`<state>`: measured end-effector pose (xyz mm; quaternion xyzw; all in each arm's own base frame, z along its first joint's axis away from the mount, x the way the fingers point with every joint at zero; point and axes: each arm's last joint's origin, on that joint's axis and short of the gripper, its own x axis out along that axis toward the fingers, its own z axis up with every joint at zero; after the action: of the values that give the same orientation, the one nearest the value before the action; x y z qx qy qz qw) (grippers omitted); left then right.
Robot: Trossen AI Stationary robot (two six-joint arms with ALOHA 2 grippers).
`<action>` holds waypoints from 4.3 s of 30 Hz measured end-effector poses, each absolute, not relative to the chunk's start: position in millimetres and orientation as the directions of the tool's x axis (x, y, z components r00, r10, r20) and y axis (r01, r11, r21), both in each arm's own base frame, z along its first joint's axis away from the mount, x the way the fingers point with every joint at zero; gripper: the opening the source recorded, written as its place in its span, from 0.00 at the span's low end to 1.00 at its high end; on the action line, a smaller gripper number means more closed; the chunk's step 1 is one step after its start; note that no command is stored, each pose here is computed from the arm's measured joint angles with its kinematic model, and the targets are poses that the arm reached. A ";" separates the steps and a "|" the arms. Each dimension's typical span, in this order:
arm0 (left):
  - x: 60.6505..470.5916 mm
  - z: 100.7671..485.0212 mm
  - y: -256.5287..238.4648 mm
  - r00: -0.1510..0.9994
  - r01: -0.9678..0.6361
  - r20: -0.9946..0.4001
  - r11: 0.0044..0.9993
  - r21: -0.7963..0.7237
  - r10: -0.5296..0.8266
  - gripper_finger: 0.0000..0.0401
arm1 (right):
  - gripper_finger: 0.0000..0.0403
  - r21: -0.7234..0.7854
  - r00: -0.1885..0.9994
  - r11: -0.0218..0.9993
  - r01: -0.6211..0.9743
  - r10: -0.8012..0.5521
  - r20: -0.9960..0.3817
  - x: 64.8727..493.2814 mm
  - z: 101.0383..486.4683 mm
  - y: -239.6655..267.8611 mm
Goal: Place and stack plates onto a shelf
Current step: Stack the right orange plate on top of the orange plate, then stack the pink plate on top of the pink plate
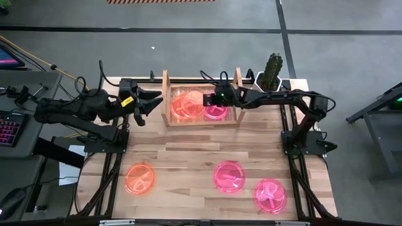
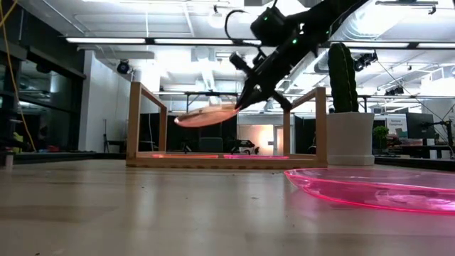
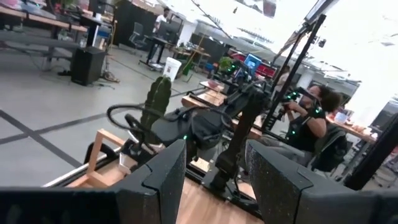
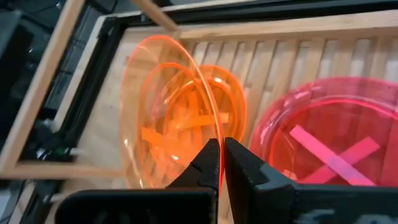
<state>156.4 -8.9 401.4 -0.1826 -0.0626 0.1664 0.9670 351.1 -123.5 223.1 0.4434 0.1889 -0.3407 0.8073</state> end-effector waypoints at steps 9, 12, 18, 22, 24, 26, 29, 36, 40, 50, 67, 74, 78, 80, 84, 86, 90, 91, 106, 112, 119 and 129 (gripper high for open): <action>162.2 398.6 -9.4 0.934 -0.323 0.042 0.890 -0.323 0.355 0.40 | 0.00 0.577 0.667 0.335 0.745 -0.410 -0.622 388.4 203.4 -136.5; 163.8 397.0 -9.6 0.935 -0.327 0.030 0.892 -0.312 0.354 0.40 | 0.00 0.566 0.647 0.314 0.762 -0.403 -0.647 399.1 193.9 -140.1; 164.5 395.0 -9.8 0.935 -0.333 0.013 0.893 -0.301 0.353 0.40 | 0.00 0.566 0.619 0.257 0.783 -0.411 -0.669 404.3 184.7 -142.2; 164.3 394.4 -9.7 0.935 -0.339 0.007 0.900 -0.274 0.354 0.40 | 0.00 0.583 0.620 0.230 0.779 -0.423 -0.661 404.4 184.7 -143.4; 164.5 394.2 -9.7 0.935 -0.341 0.005 0.903 -0.263 0.355 0.40 | 0.00 0.583 0.625 0.242 0.775 -0.423 -0.656 404.8 185.3 -143.5; 164.3 394.3 -9.7 0.935 -0.342 0.006 0.904 -0.259 0.355 0.40 | 0.00 0.584 0.627 0.245 0.774 -0.423 -0.654 405.0 185.5 -143.5; 164.3 394.3 -9.7 0.935 -0.342 0.006 0.904 -0.258 0.355 0.40 | 0.01 0.589 0.630 0.240 0.771 -0.416 -0.656 405.1 185.3 -143.1; 164.3 394.4 -9.7 0.935 -0.342 0.006 0.904 -0.258 0.356 0.40 | 0.20 0.613 0.663 0.260 0.746 -0.379 -0.646 407.0 186.0 -142.4; 164.3 394.4 -9.6 0.934 -0.342 0.006 0.903 -0.259 0.356 0.40 | 0.35 0.609 0.664 0.270 0.745 -0.374 -0.647 407.0 185.8 -142.5; 164.3 394.3 -9.6 0.934 -0.343 0.006 0.903 -0.258 0.356 0.40 | 0.55 0.575 0.786 0.596 0.561 -0.167 -0.595 388.8 236.8 -140.8; 176.6 374.5 -15.7 0.980 -0.175 0.049 0.953 -0.248 0.192 0.40 | 0.55 0.483 0.854 0.780 0.397 -0.122 -0.505 258.9 275.6 -19.6; 186.6 327.7 -11.3 0.974 -0.157 0.082 0.892 -0.425 0.211 0.40 | 0.55 0.642 0.965 0.724 0.252 -0.141 -0.220 227.8 275.9 -2.2; 186.7 325.6 -11.4 0.974 -0.154 0.082 0.884 -0.442 0.211 0.40 | 0.55 0.641 0.971 0.731 0.234 -0.144 -0.190 222.5 281.6 -0.9; 186.6 325.6 -11.4 0.974 -0.155 0.082 0.887 -0.434 0.211 0.40 | 0.55 0.637 0.972 0.736 0.230 -0.145 -0.183 222.0 283.9 -1.0; 186.9 324.9 -11.4 0.975 -0.159 0.075 0.890 -0.428 0.210 0.40 | 0.55 0.636 0.972 0.735 0.235 -0.158 -0.176 221.9 285.8 -2.5; 190.6 322.2 -11.8 0.976 -0.165 0.061 0.888 -0.430 0.210 0.40 | 0.55 0.638 0.970 0.731 0.242 -0.168 -0.176 221.9 285.8 -3.5; 209.4 307.8 -14.1 0.979 -0.190 -0.022 0.876 -0.442 0.202 0.40 | 0.55 0.643 0.969 0.726 0.246 -0.173 -0.176 221.9 285.8 -3.9; 217.0 303.3 -15.4 0.981 -0.191 -0.052 0.877 -0.441 0.187 0.40 | 0.55 0.648 0.968 0.718 0.252 -0.180 -0.176 221.9 285.8 -4.2; 355.9 197.4 -50.1 0.851 -0.242 -0.486 0.674 -0.698 -0.198 0.40 | 0.55 0.663 0.958 0.693 0.284 -0.226 -0.174 221.7 285.8 -5.5; 385.5 162.2 -77.7 0.797 -0.331 -0.557 0.602 -0.727 -0.234 0.40 | 0.55 0.624 0.957 0.725 0.290 -0.223 -0.186 221.5 284.6 -5.4; 412.8 136.4 -100.2 0.731 -0.407 -0.645 0.616 -0.675 -0.223 0.40 | 0.55 0.616 0.952 0.726 0.306 -0.218 -0.215 221.0 281.8 -5.3; 426.3 128.4 -101.3 0.664 -0.504 -0.739 0.660 -0.558 -0.118 0.40 | 0.55 0.625 0.961 0.732 0.272 -0.174 -0.215 221.3 282.1 -2.7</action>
<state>426.3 -101.3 128.4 -0.3954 0.3930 0.1174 0.8219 221.3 -2.7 282.1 0.3459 0.0709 -0.1200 0.9279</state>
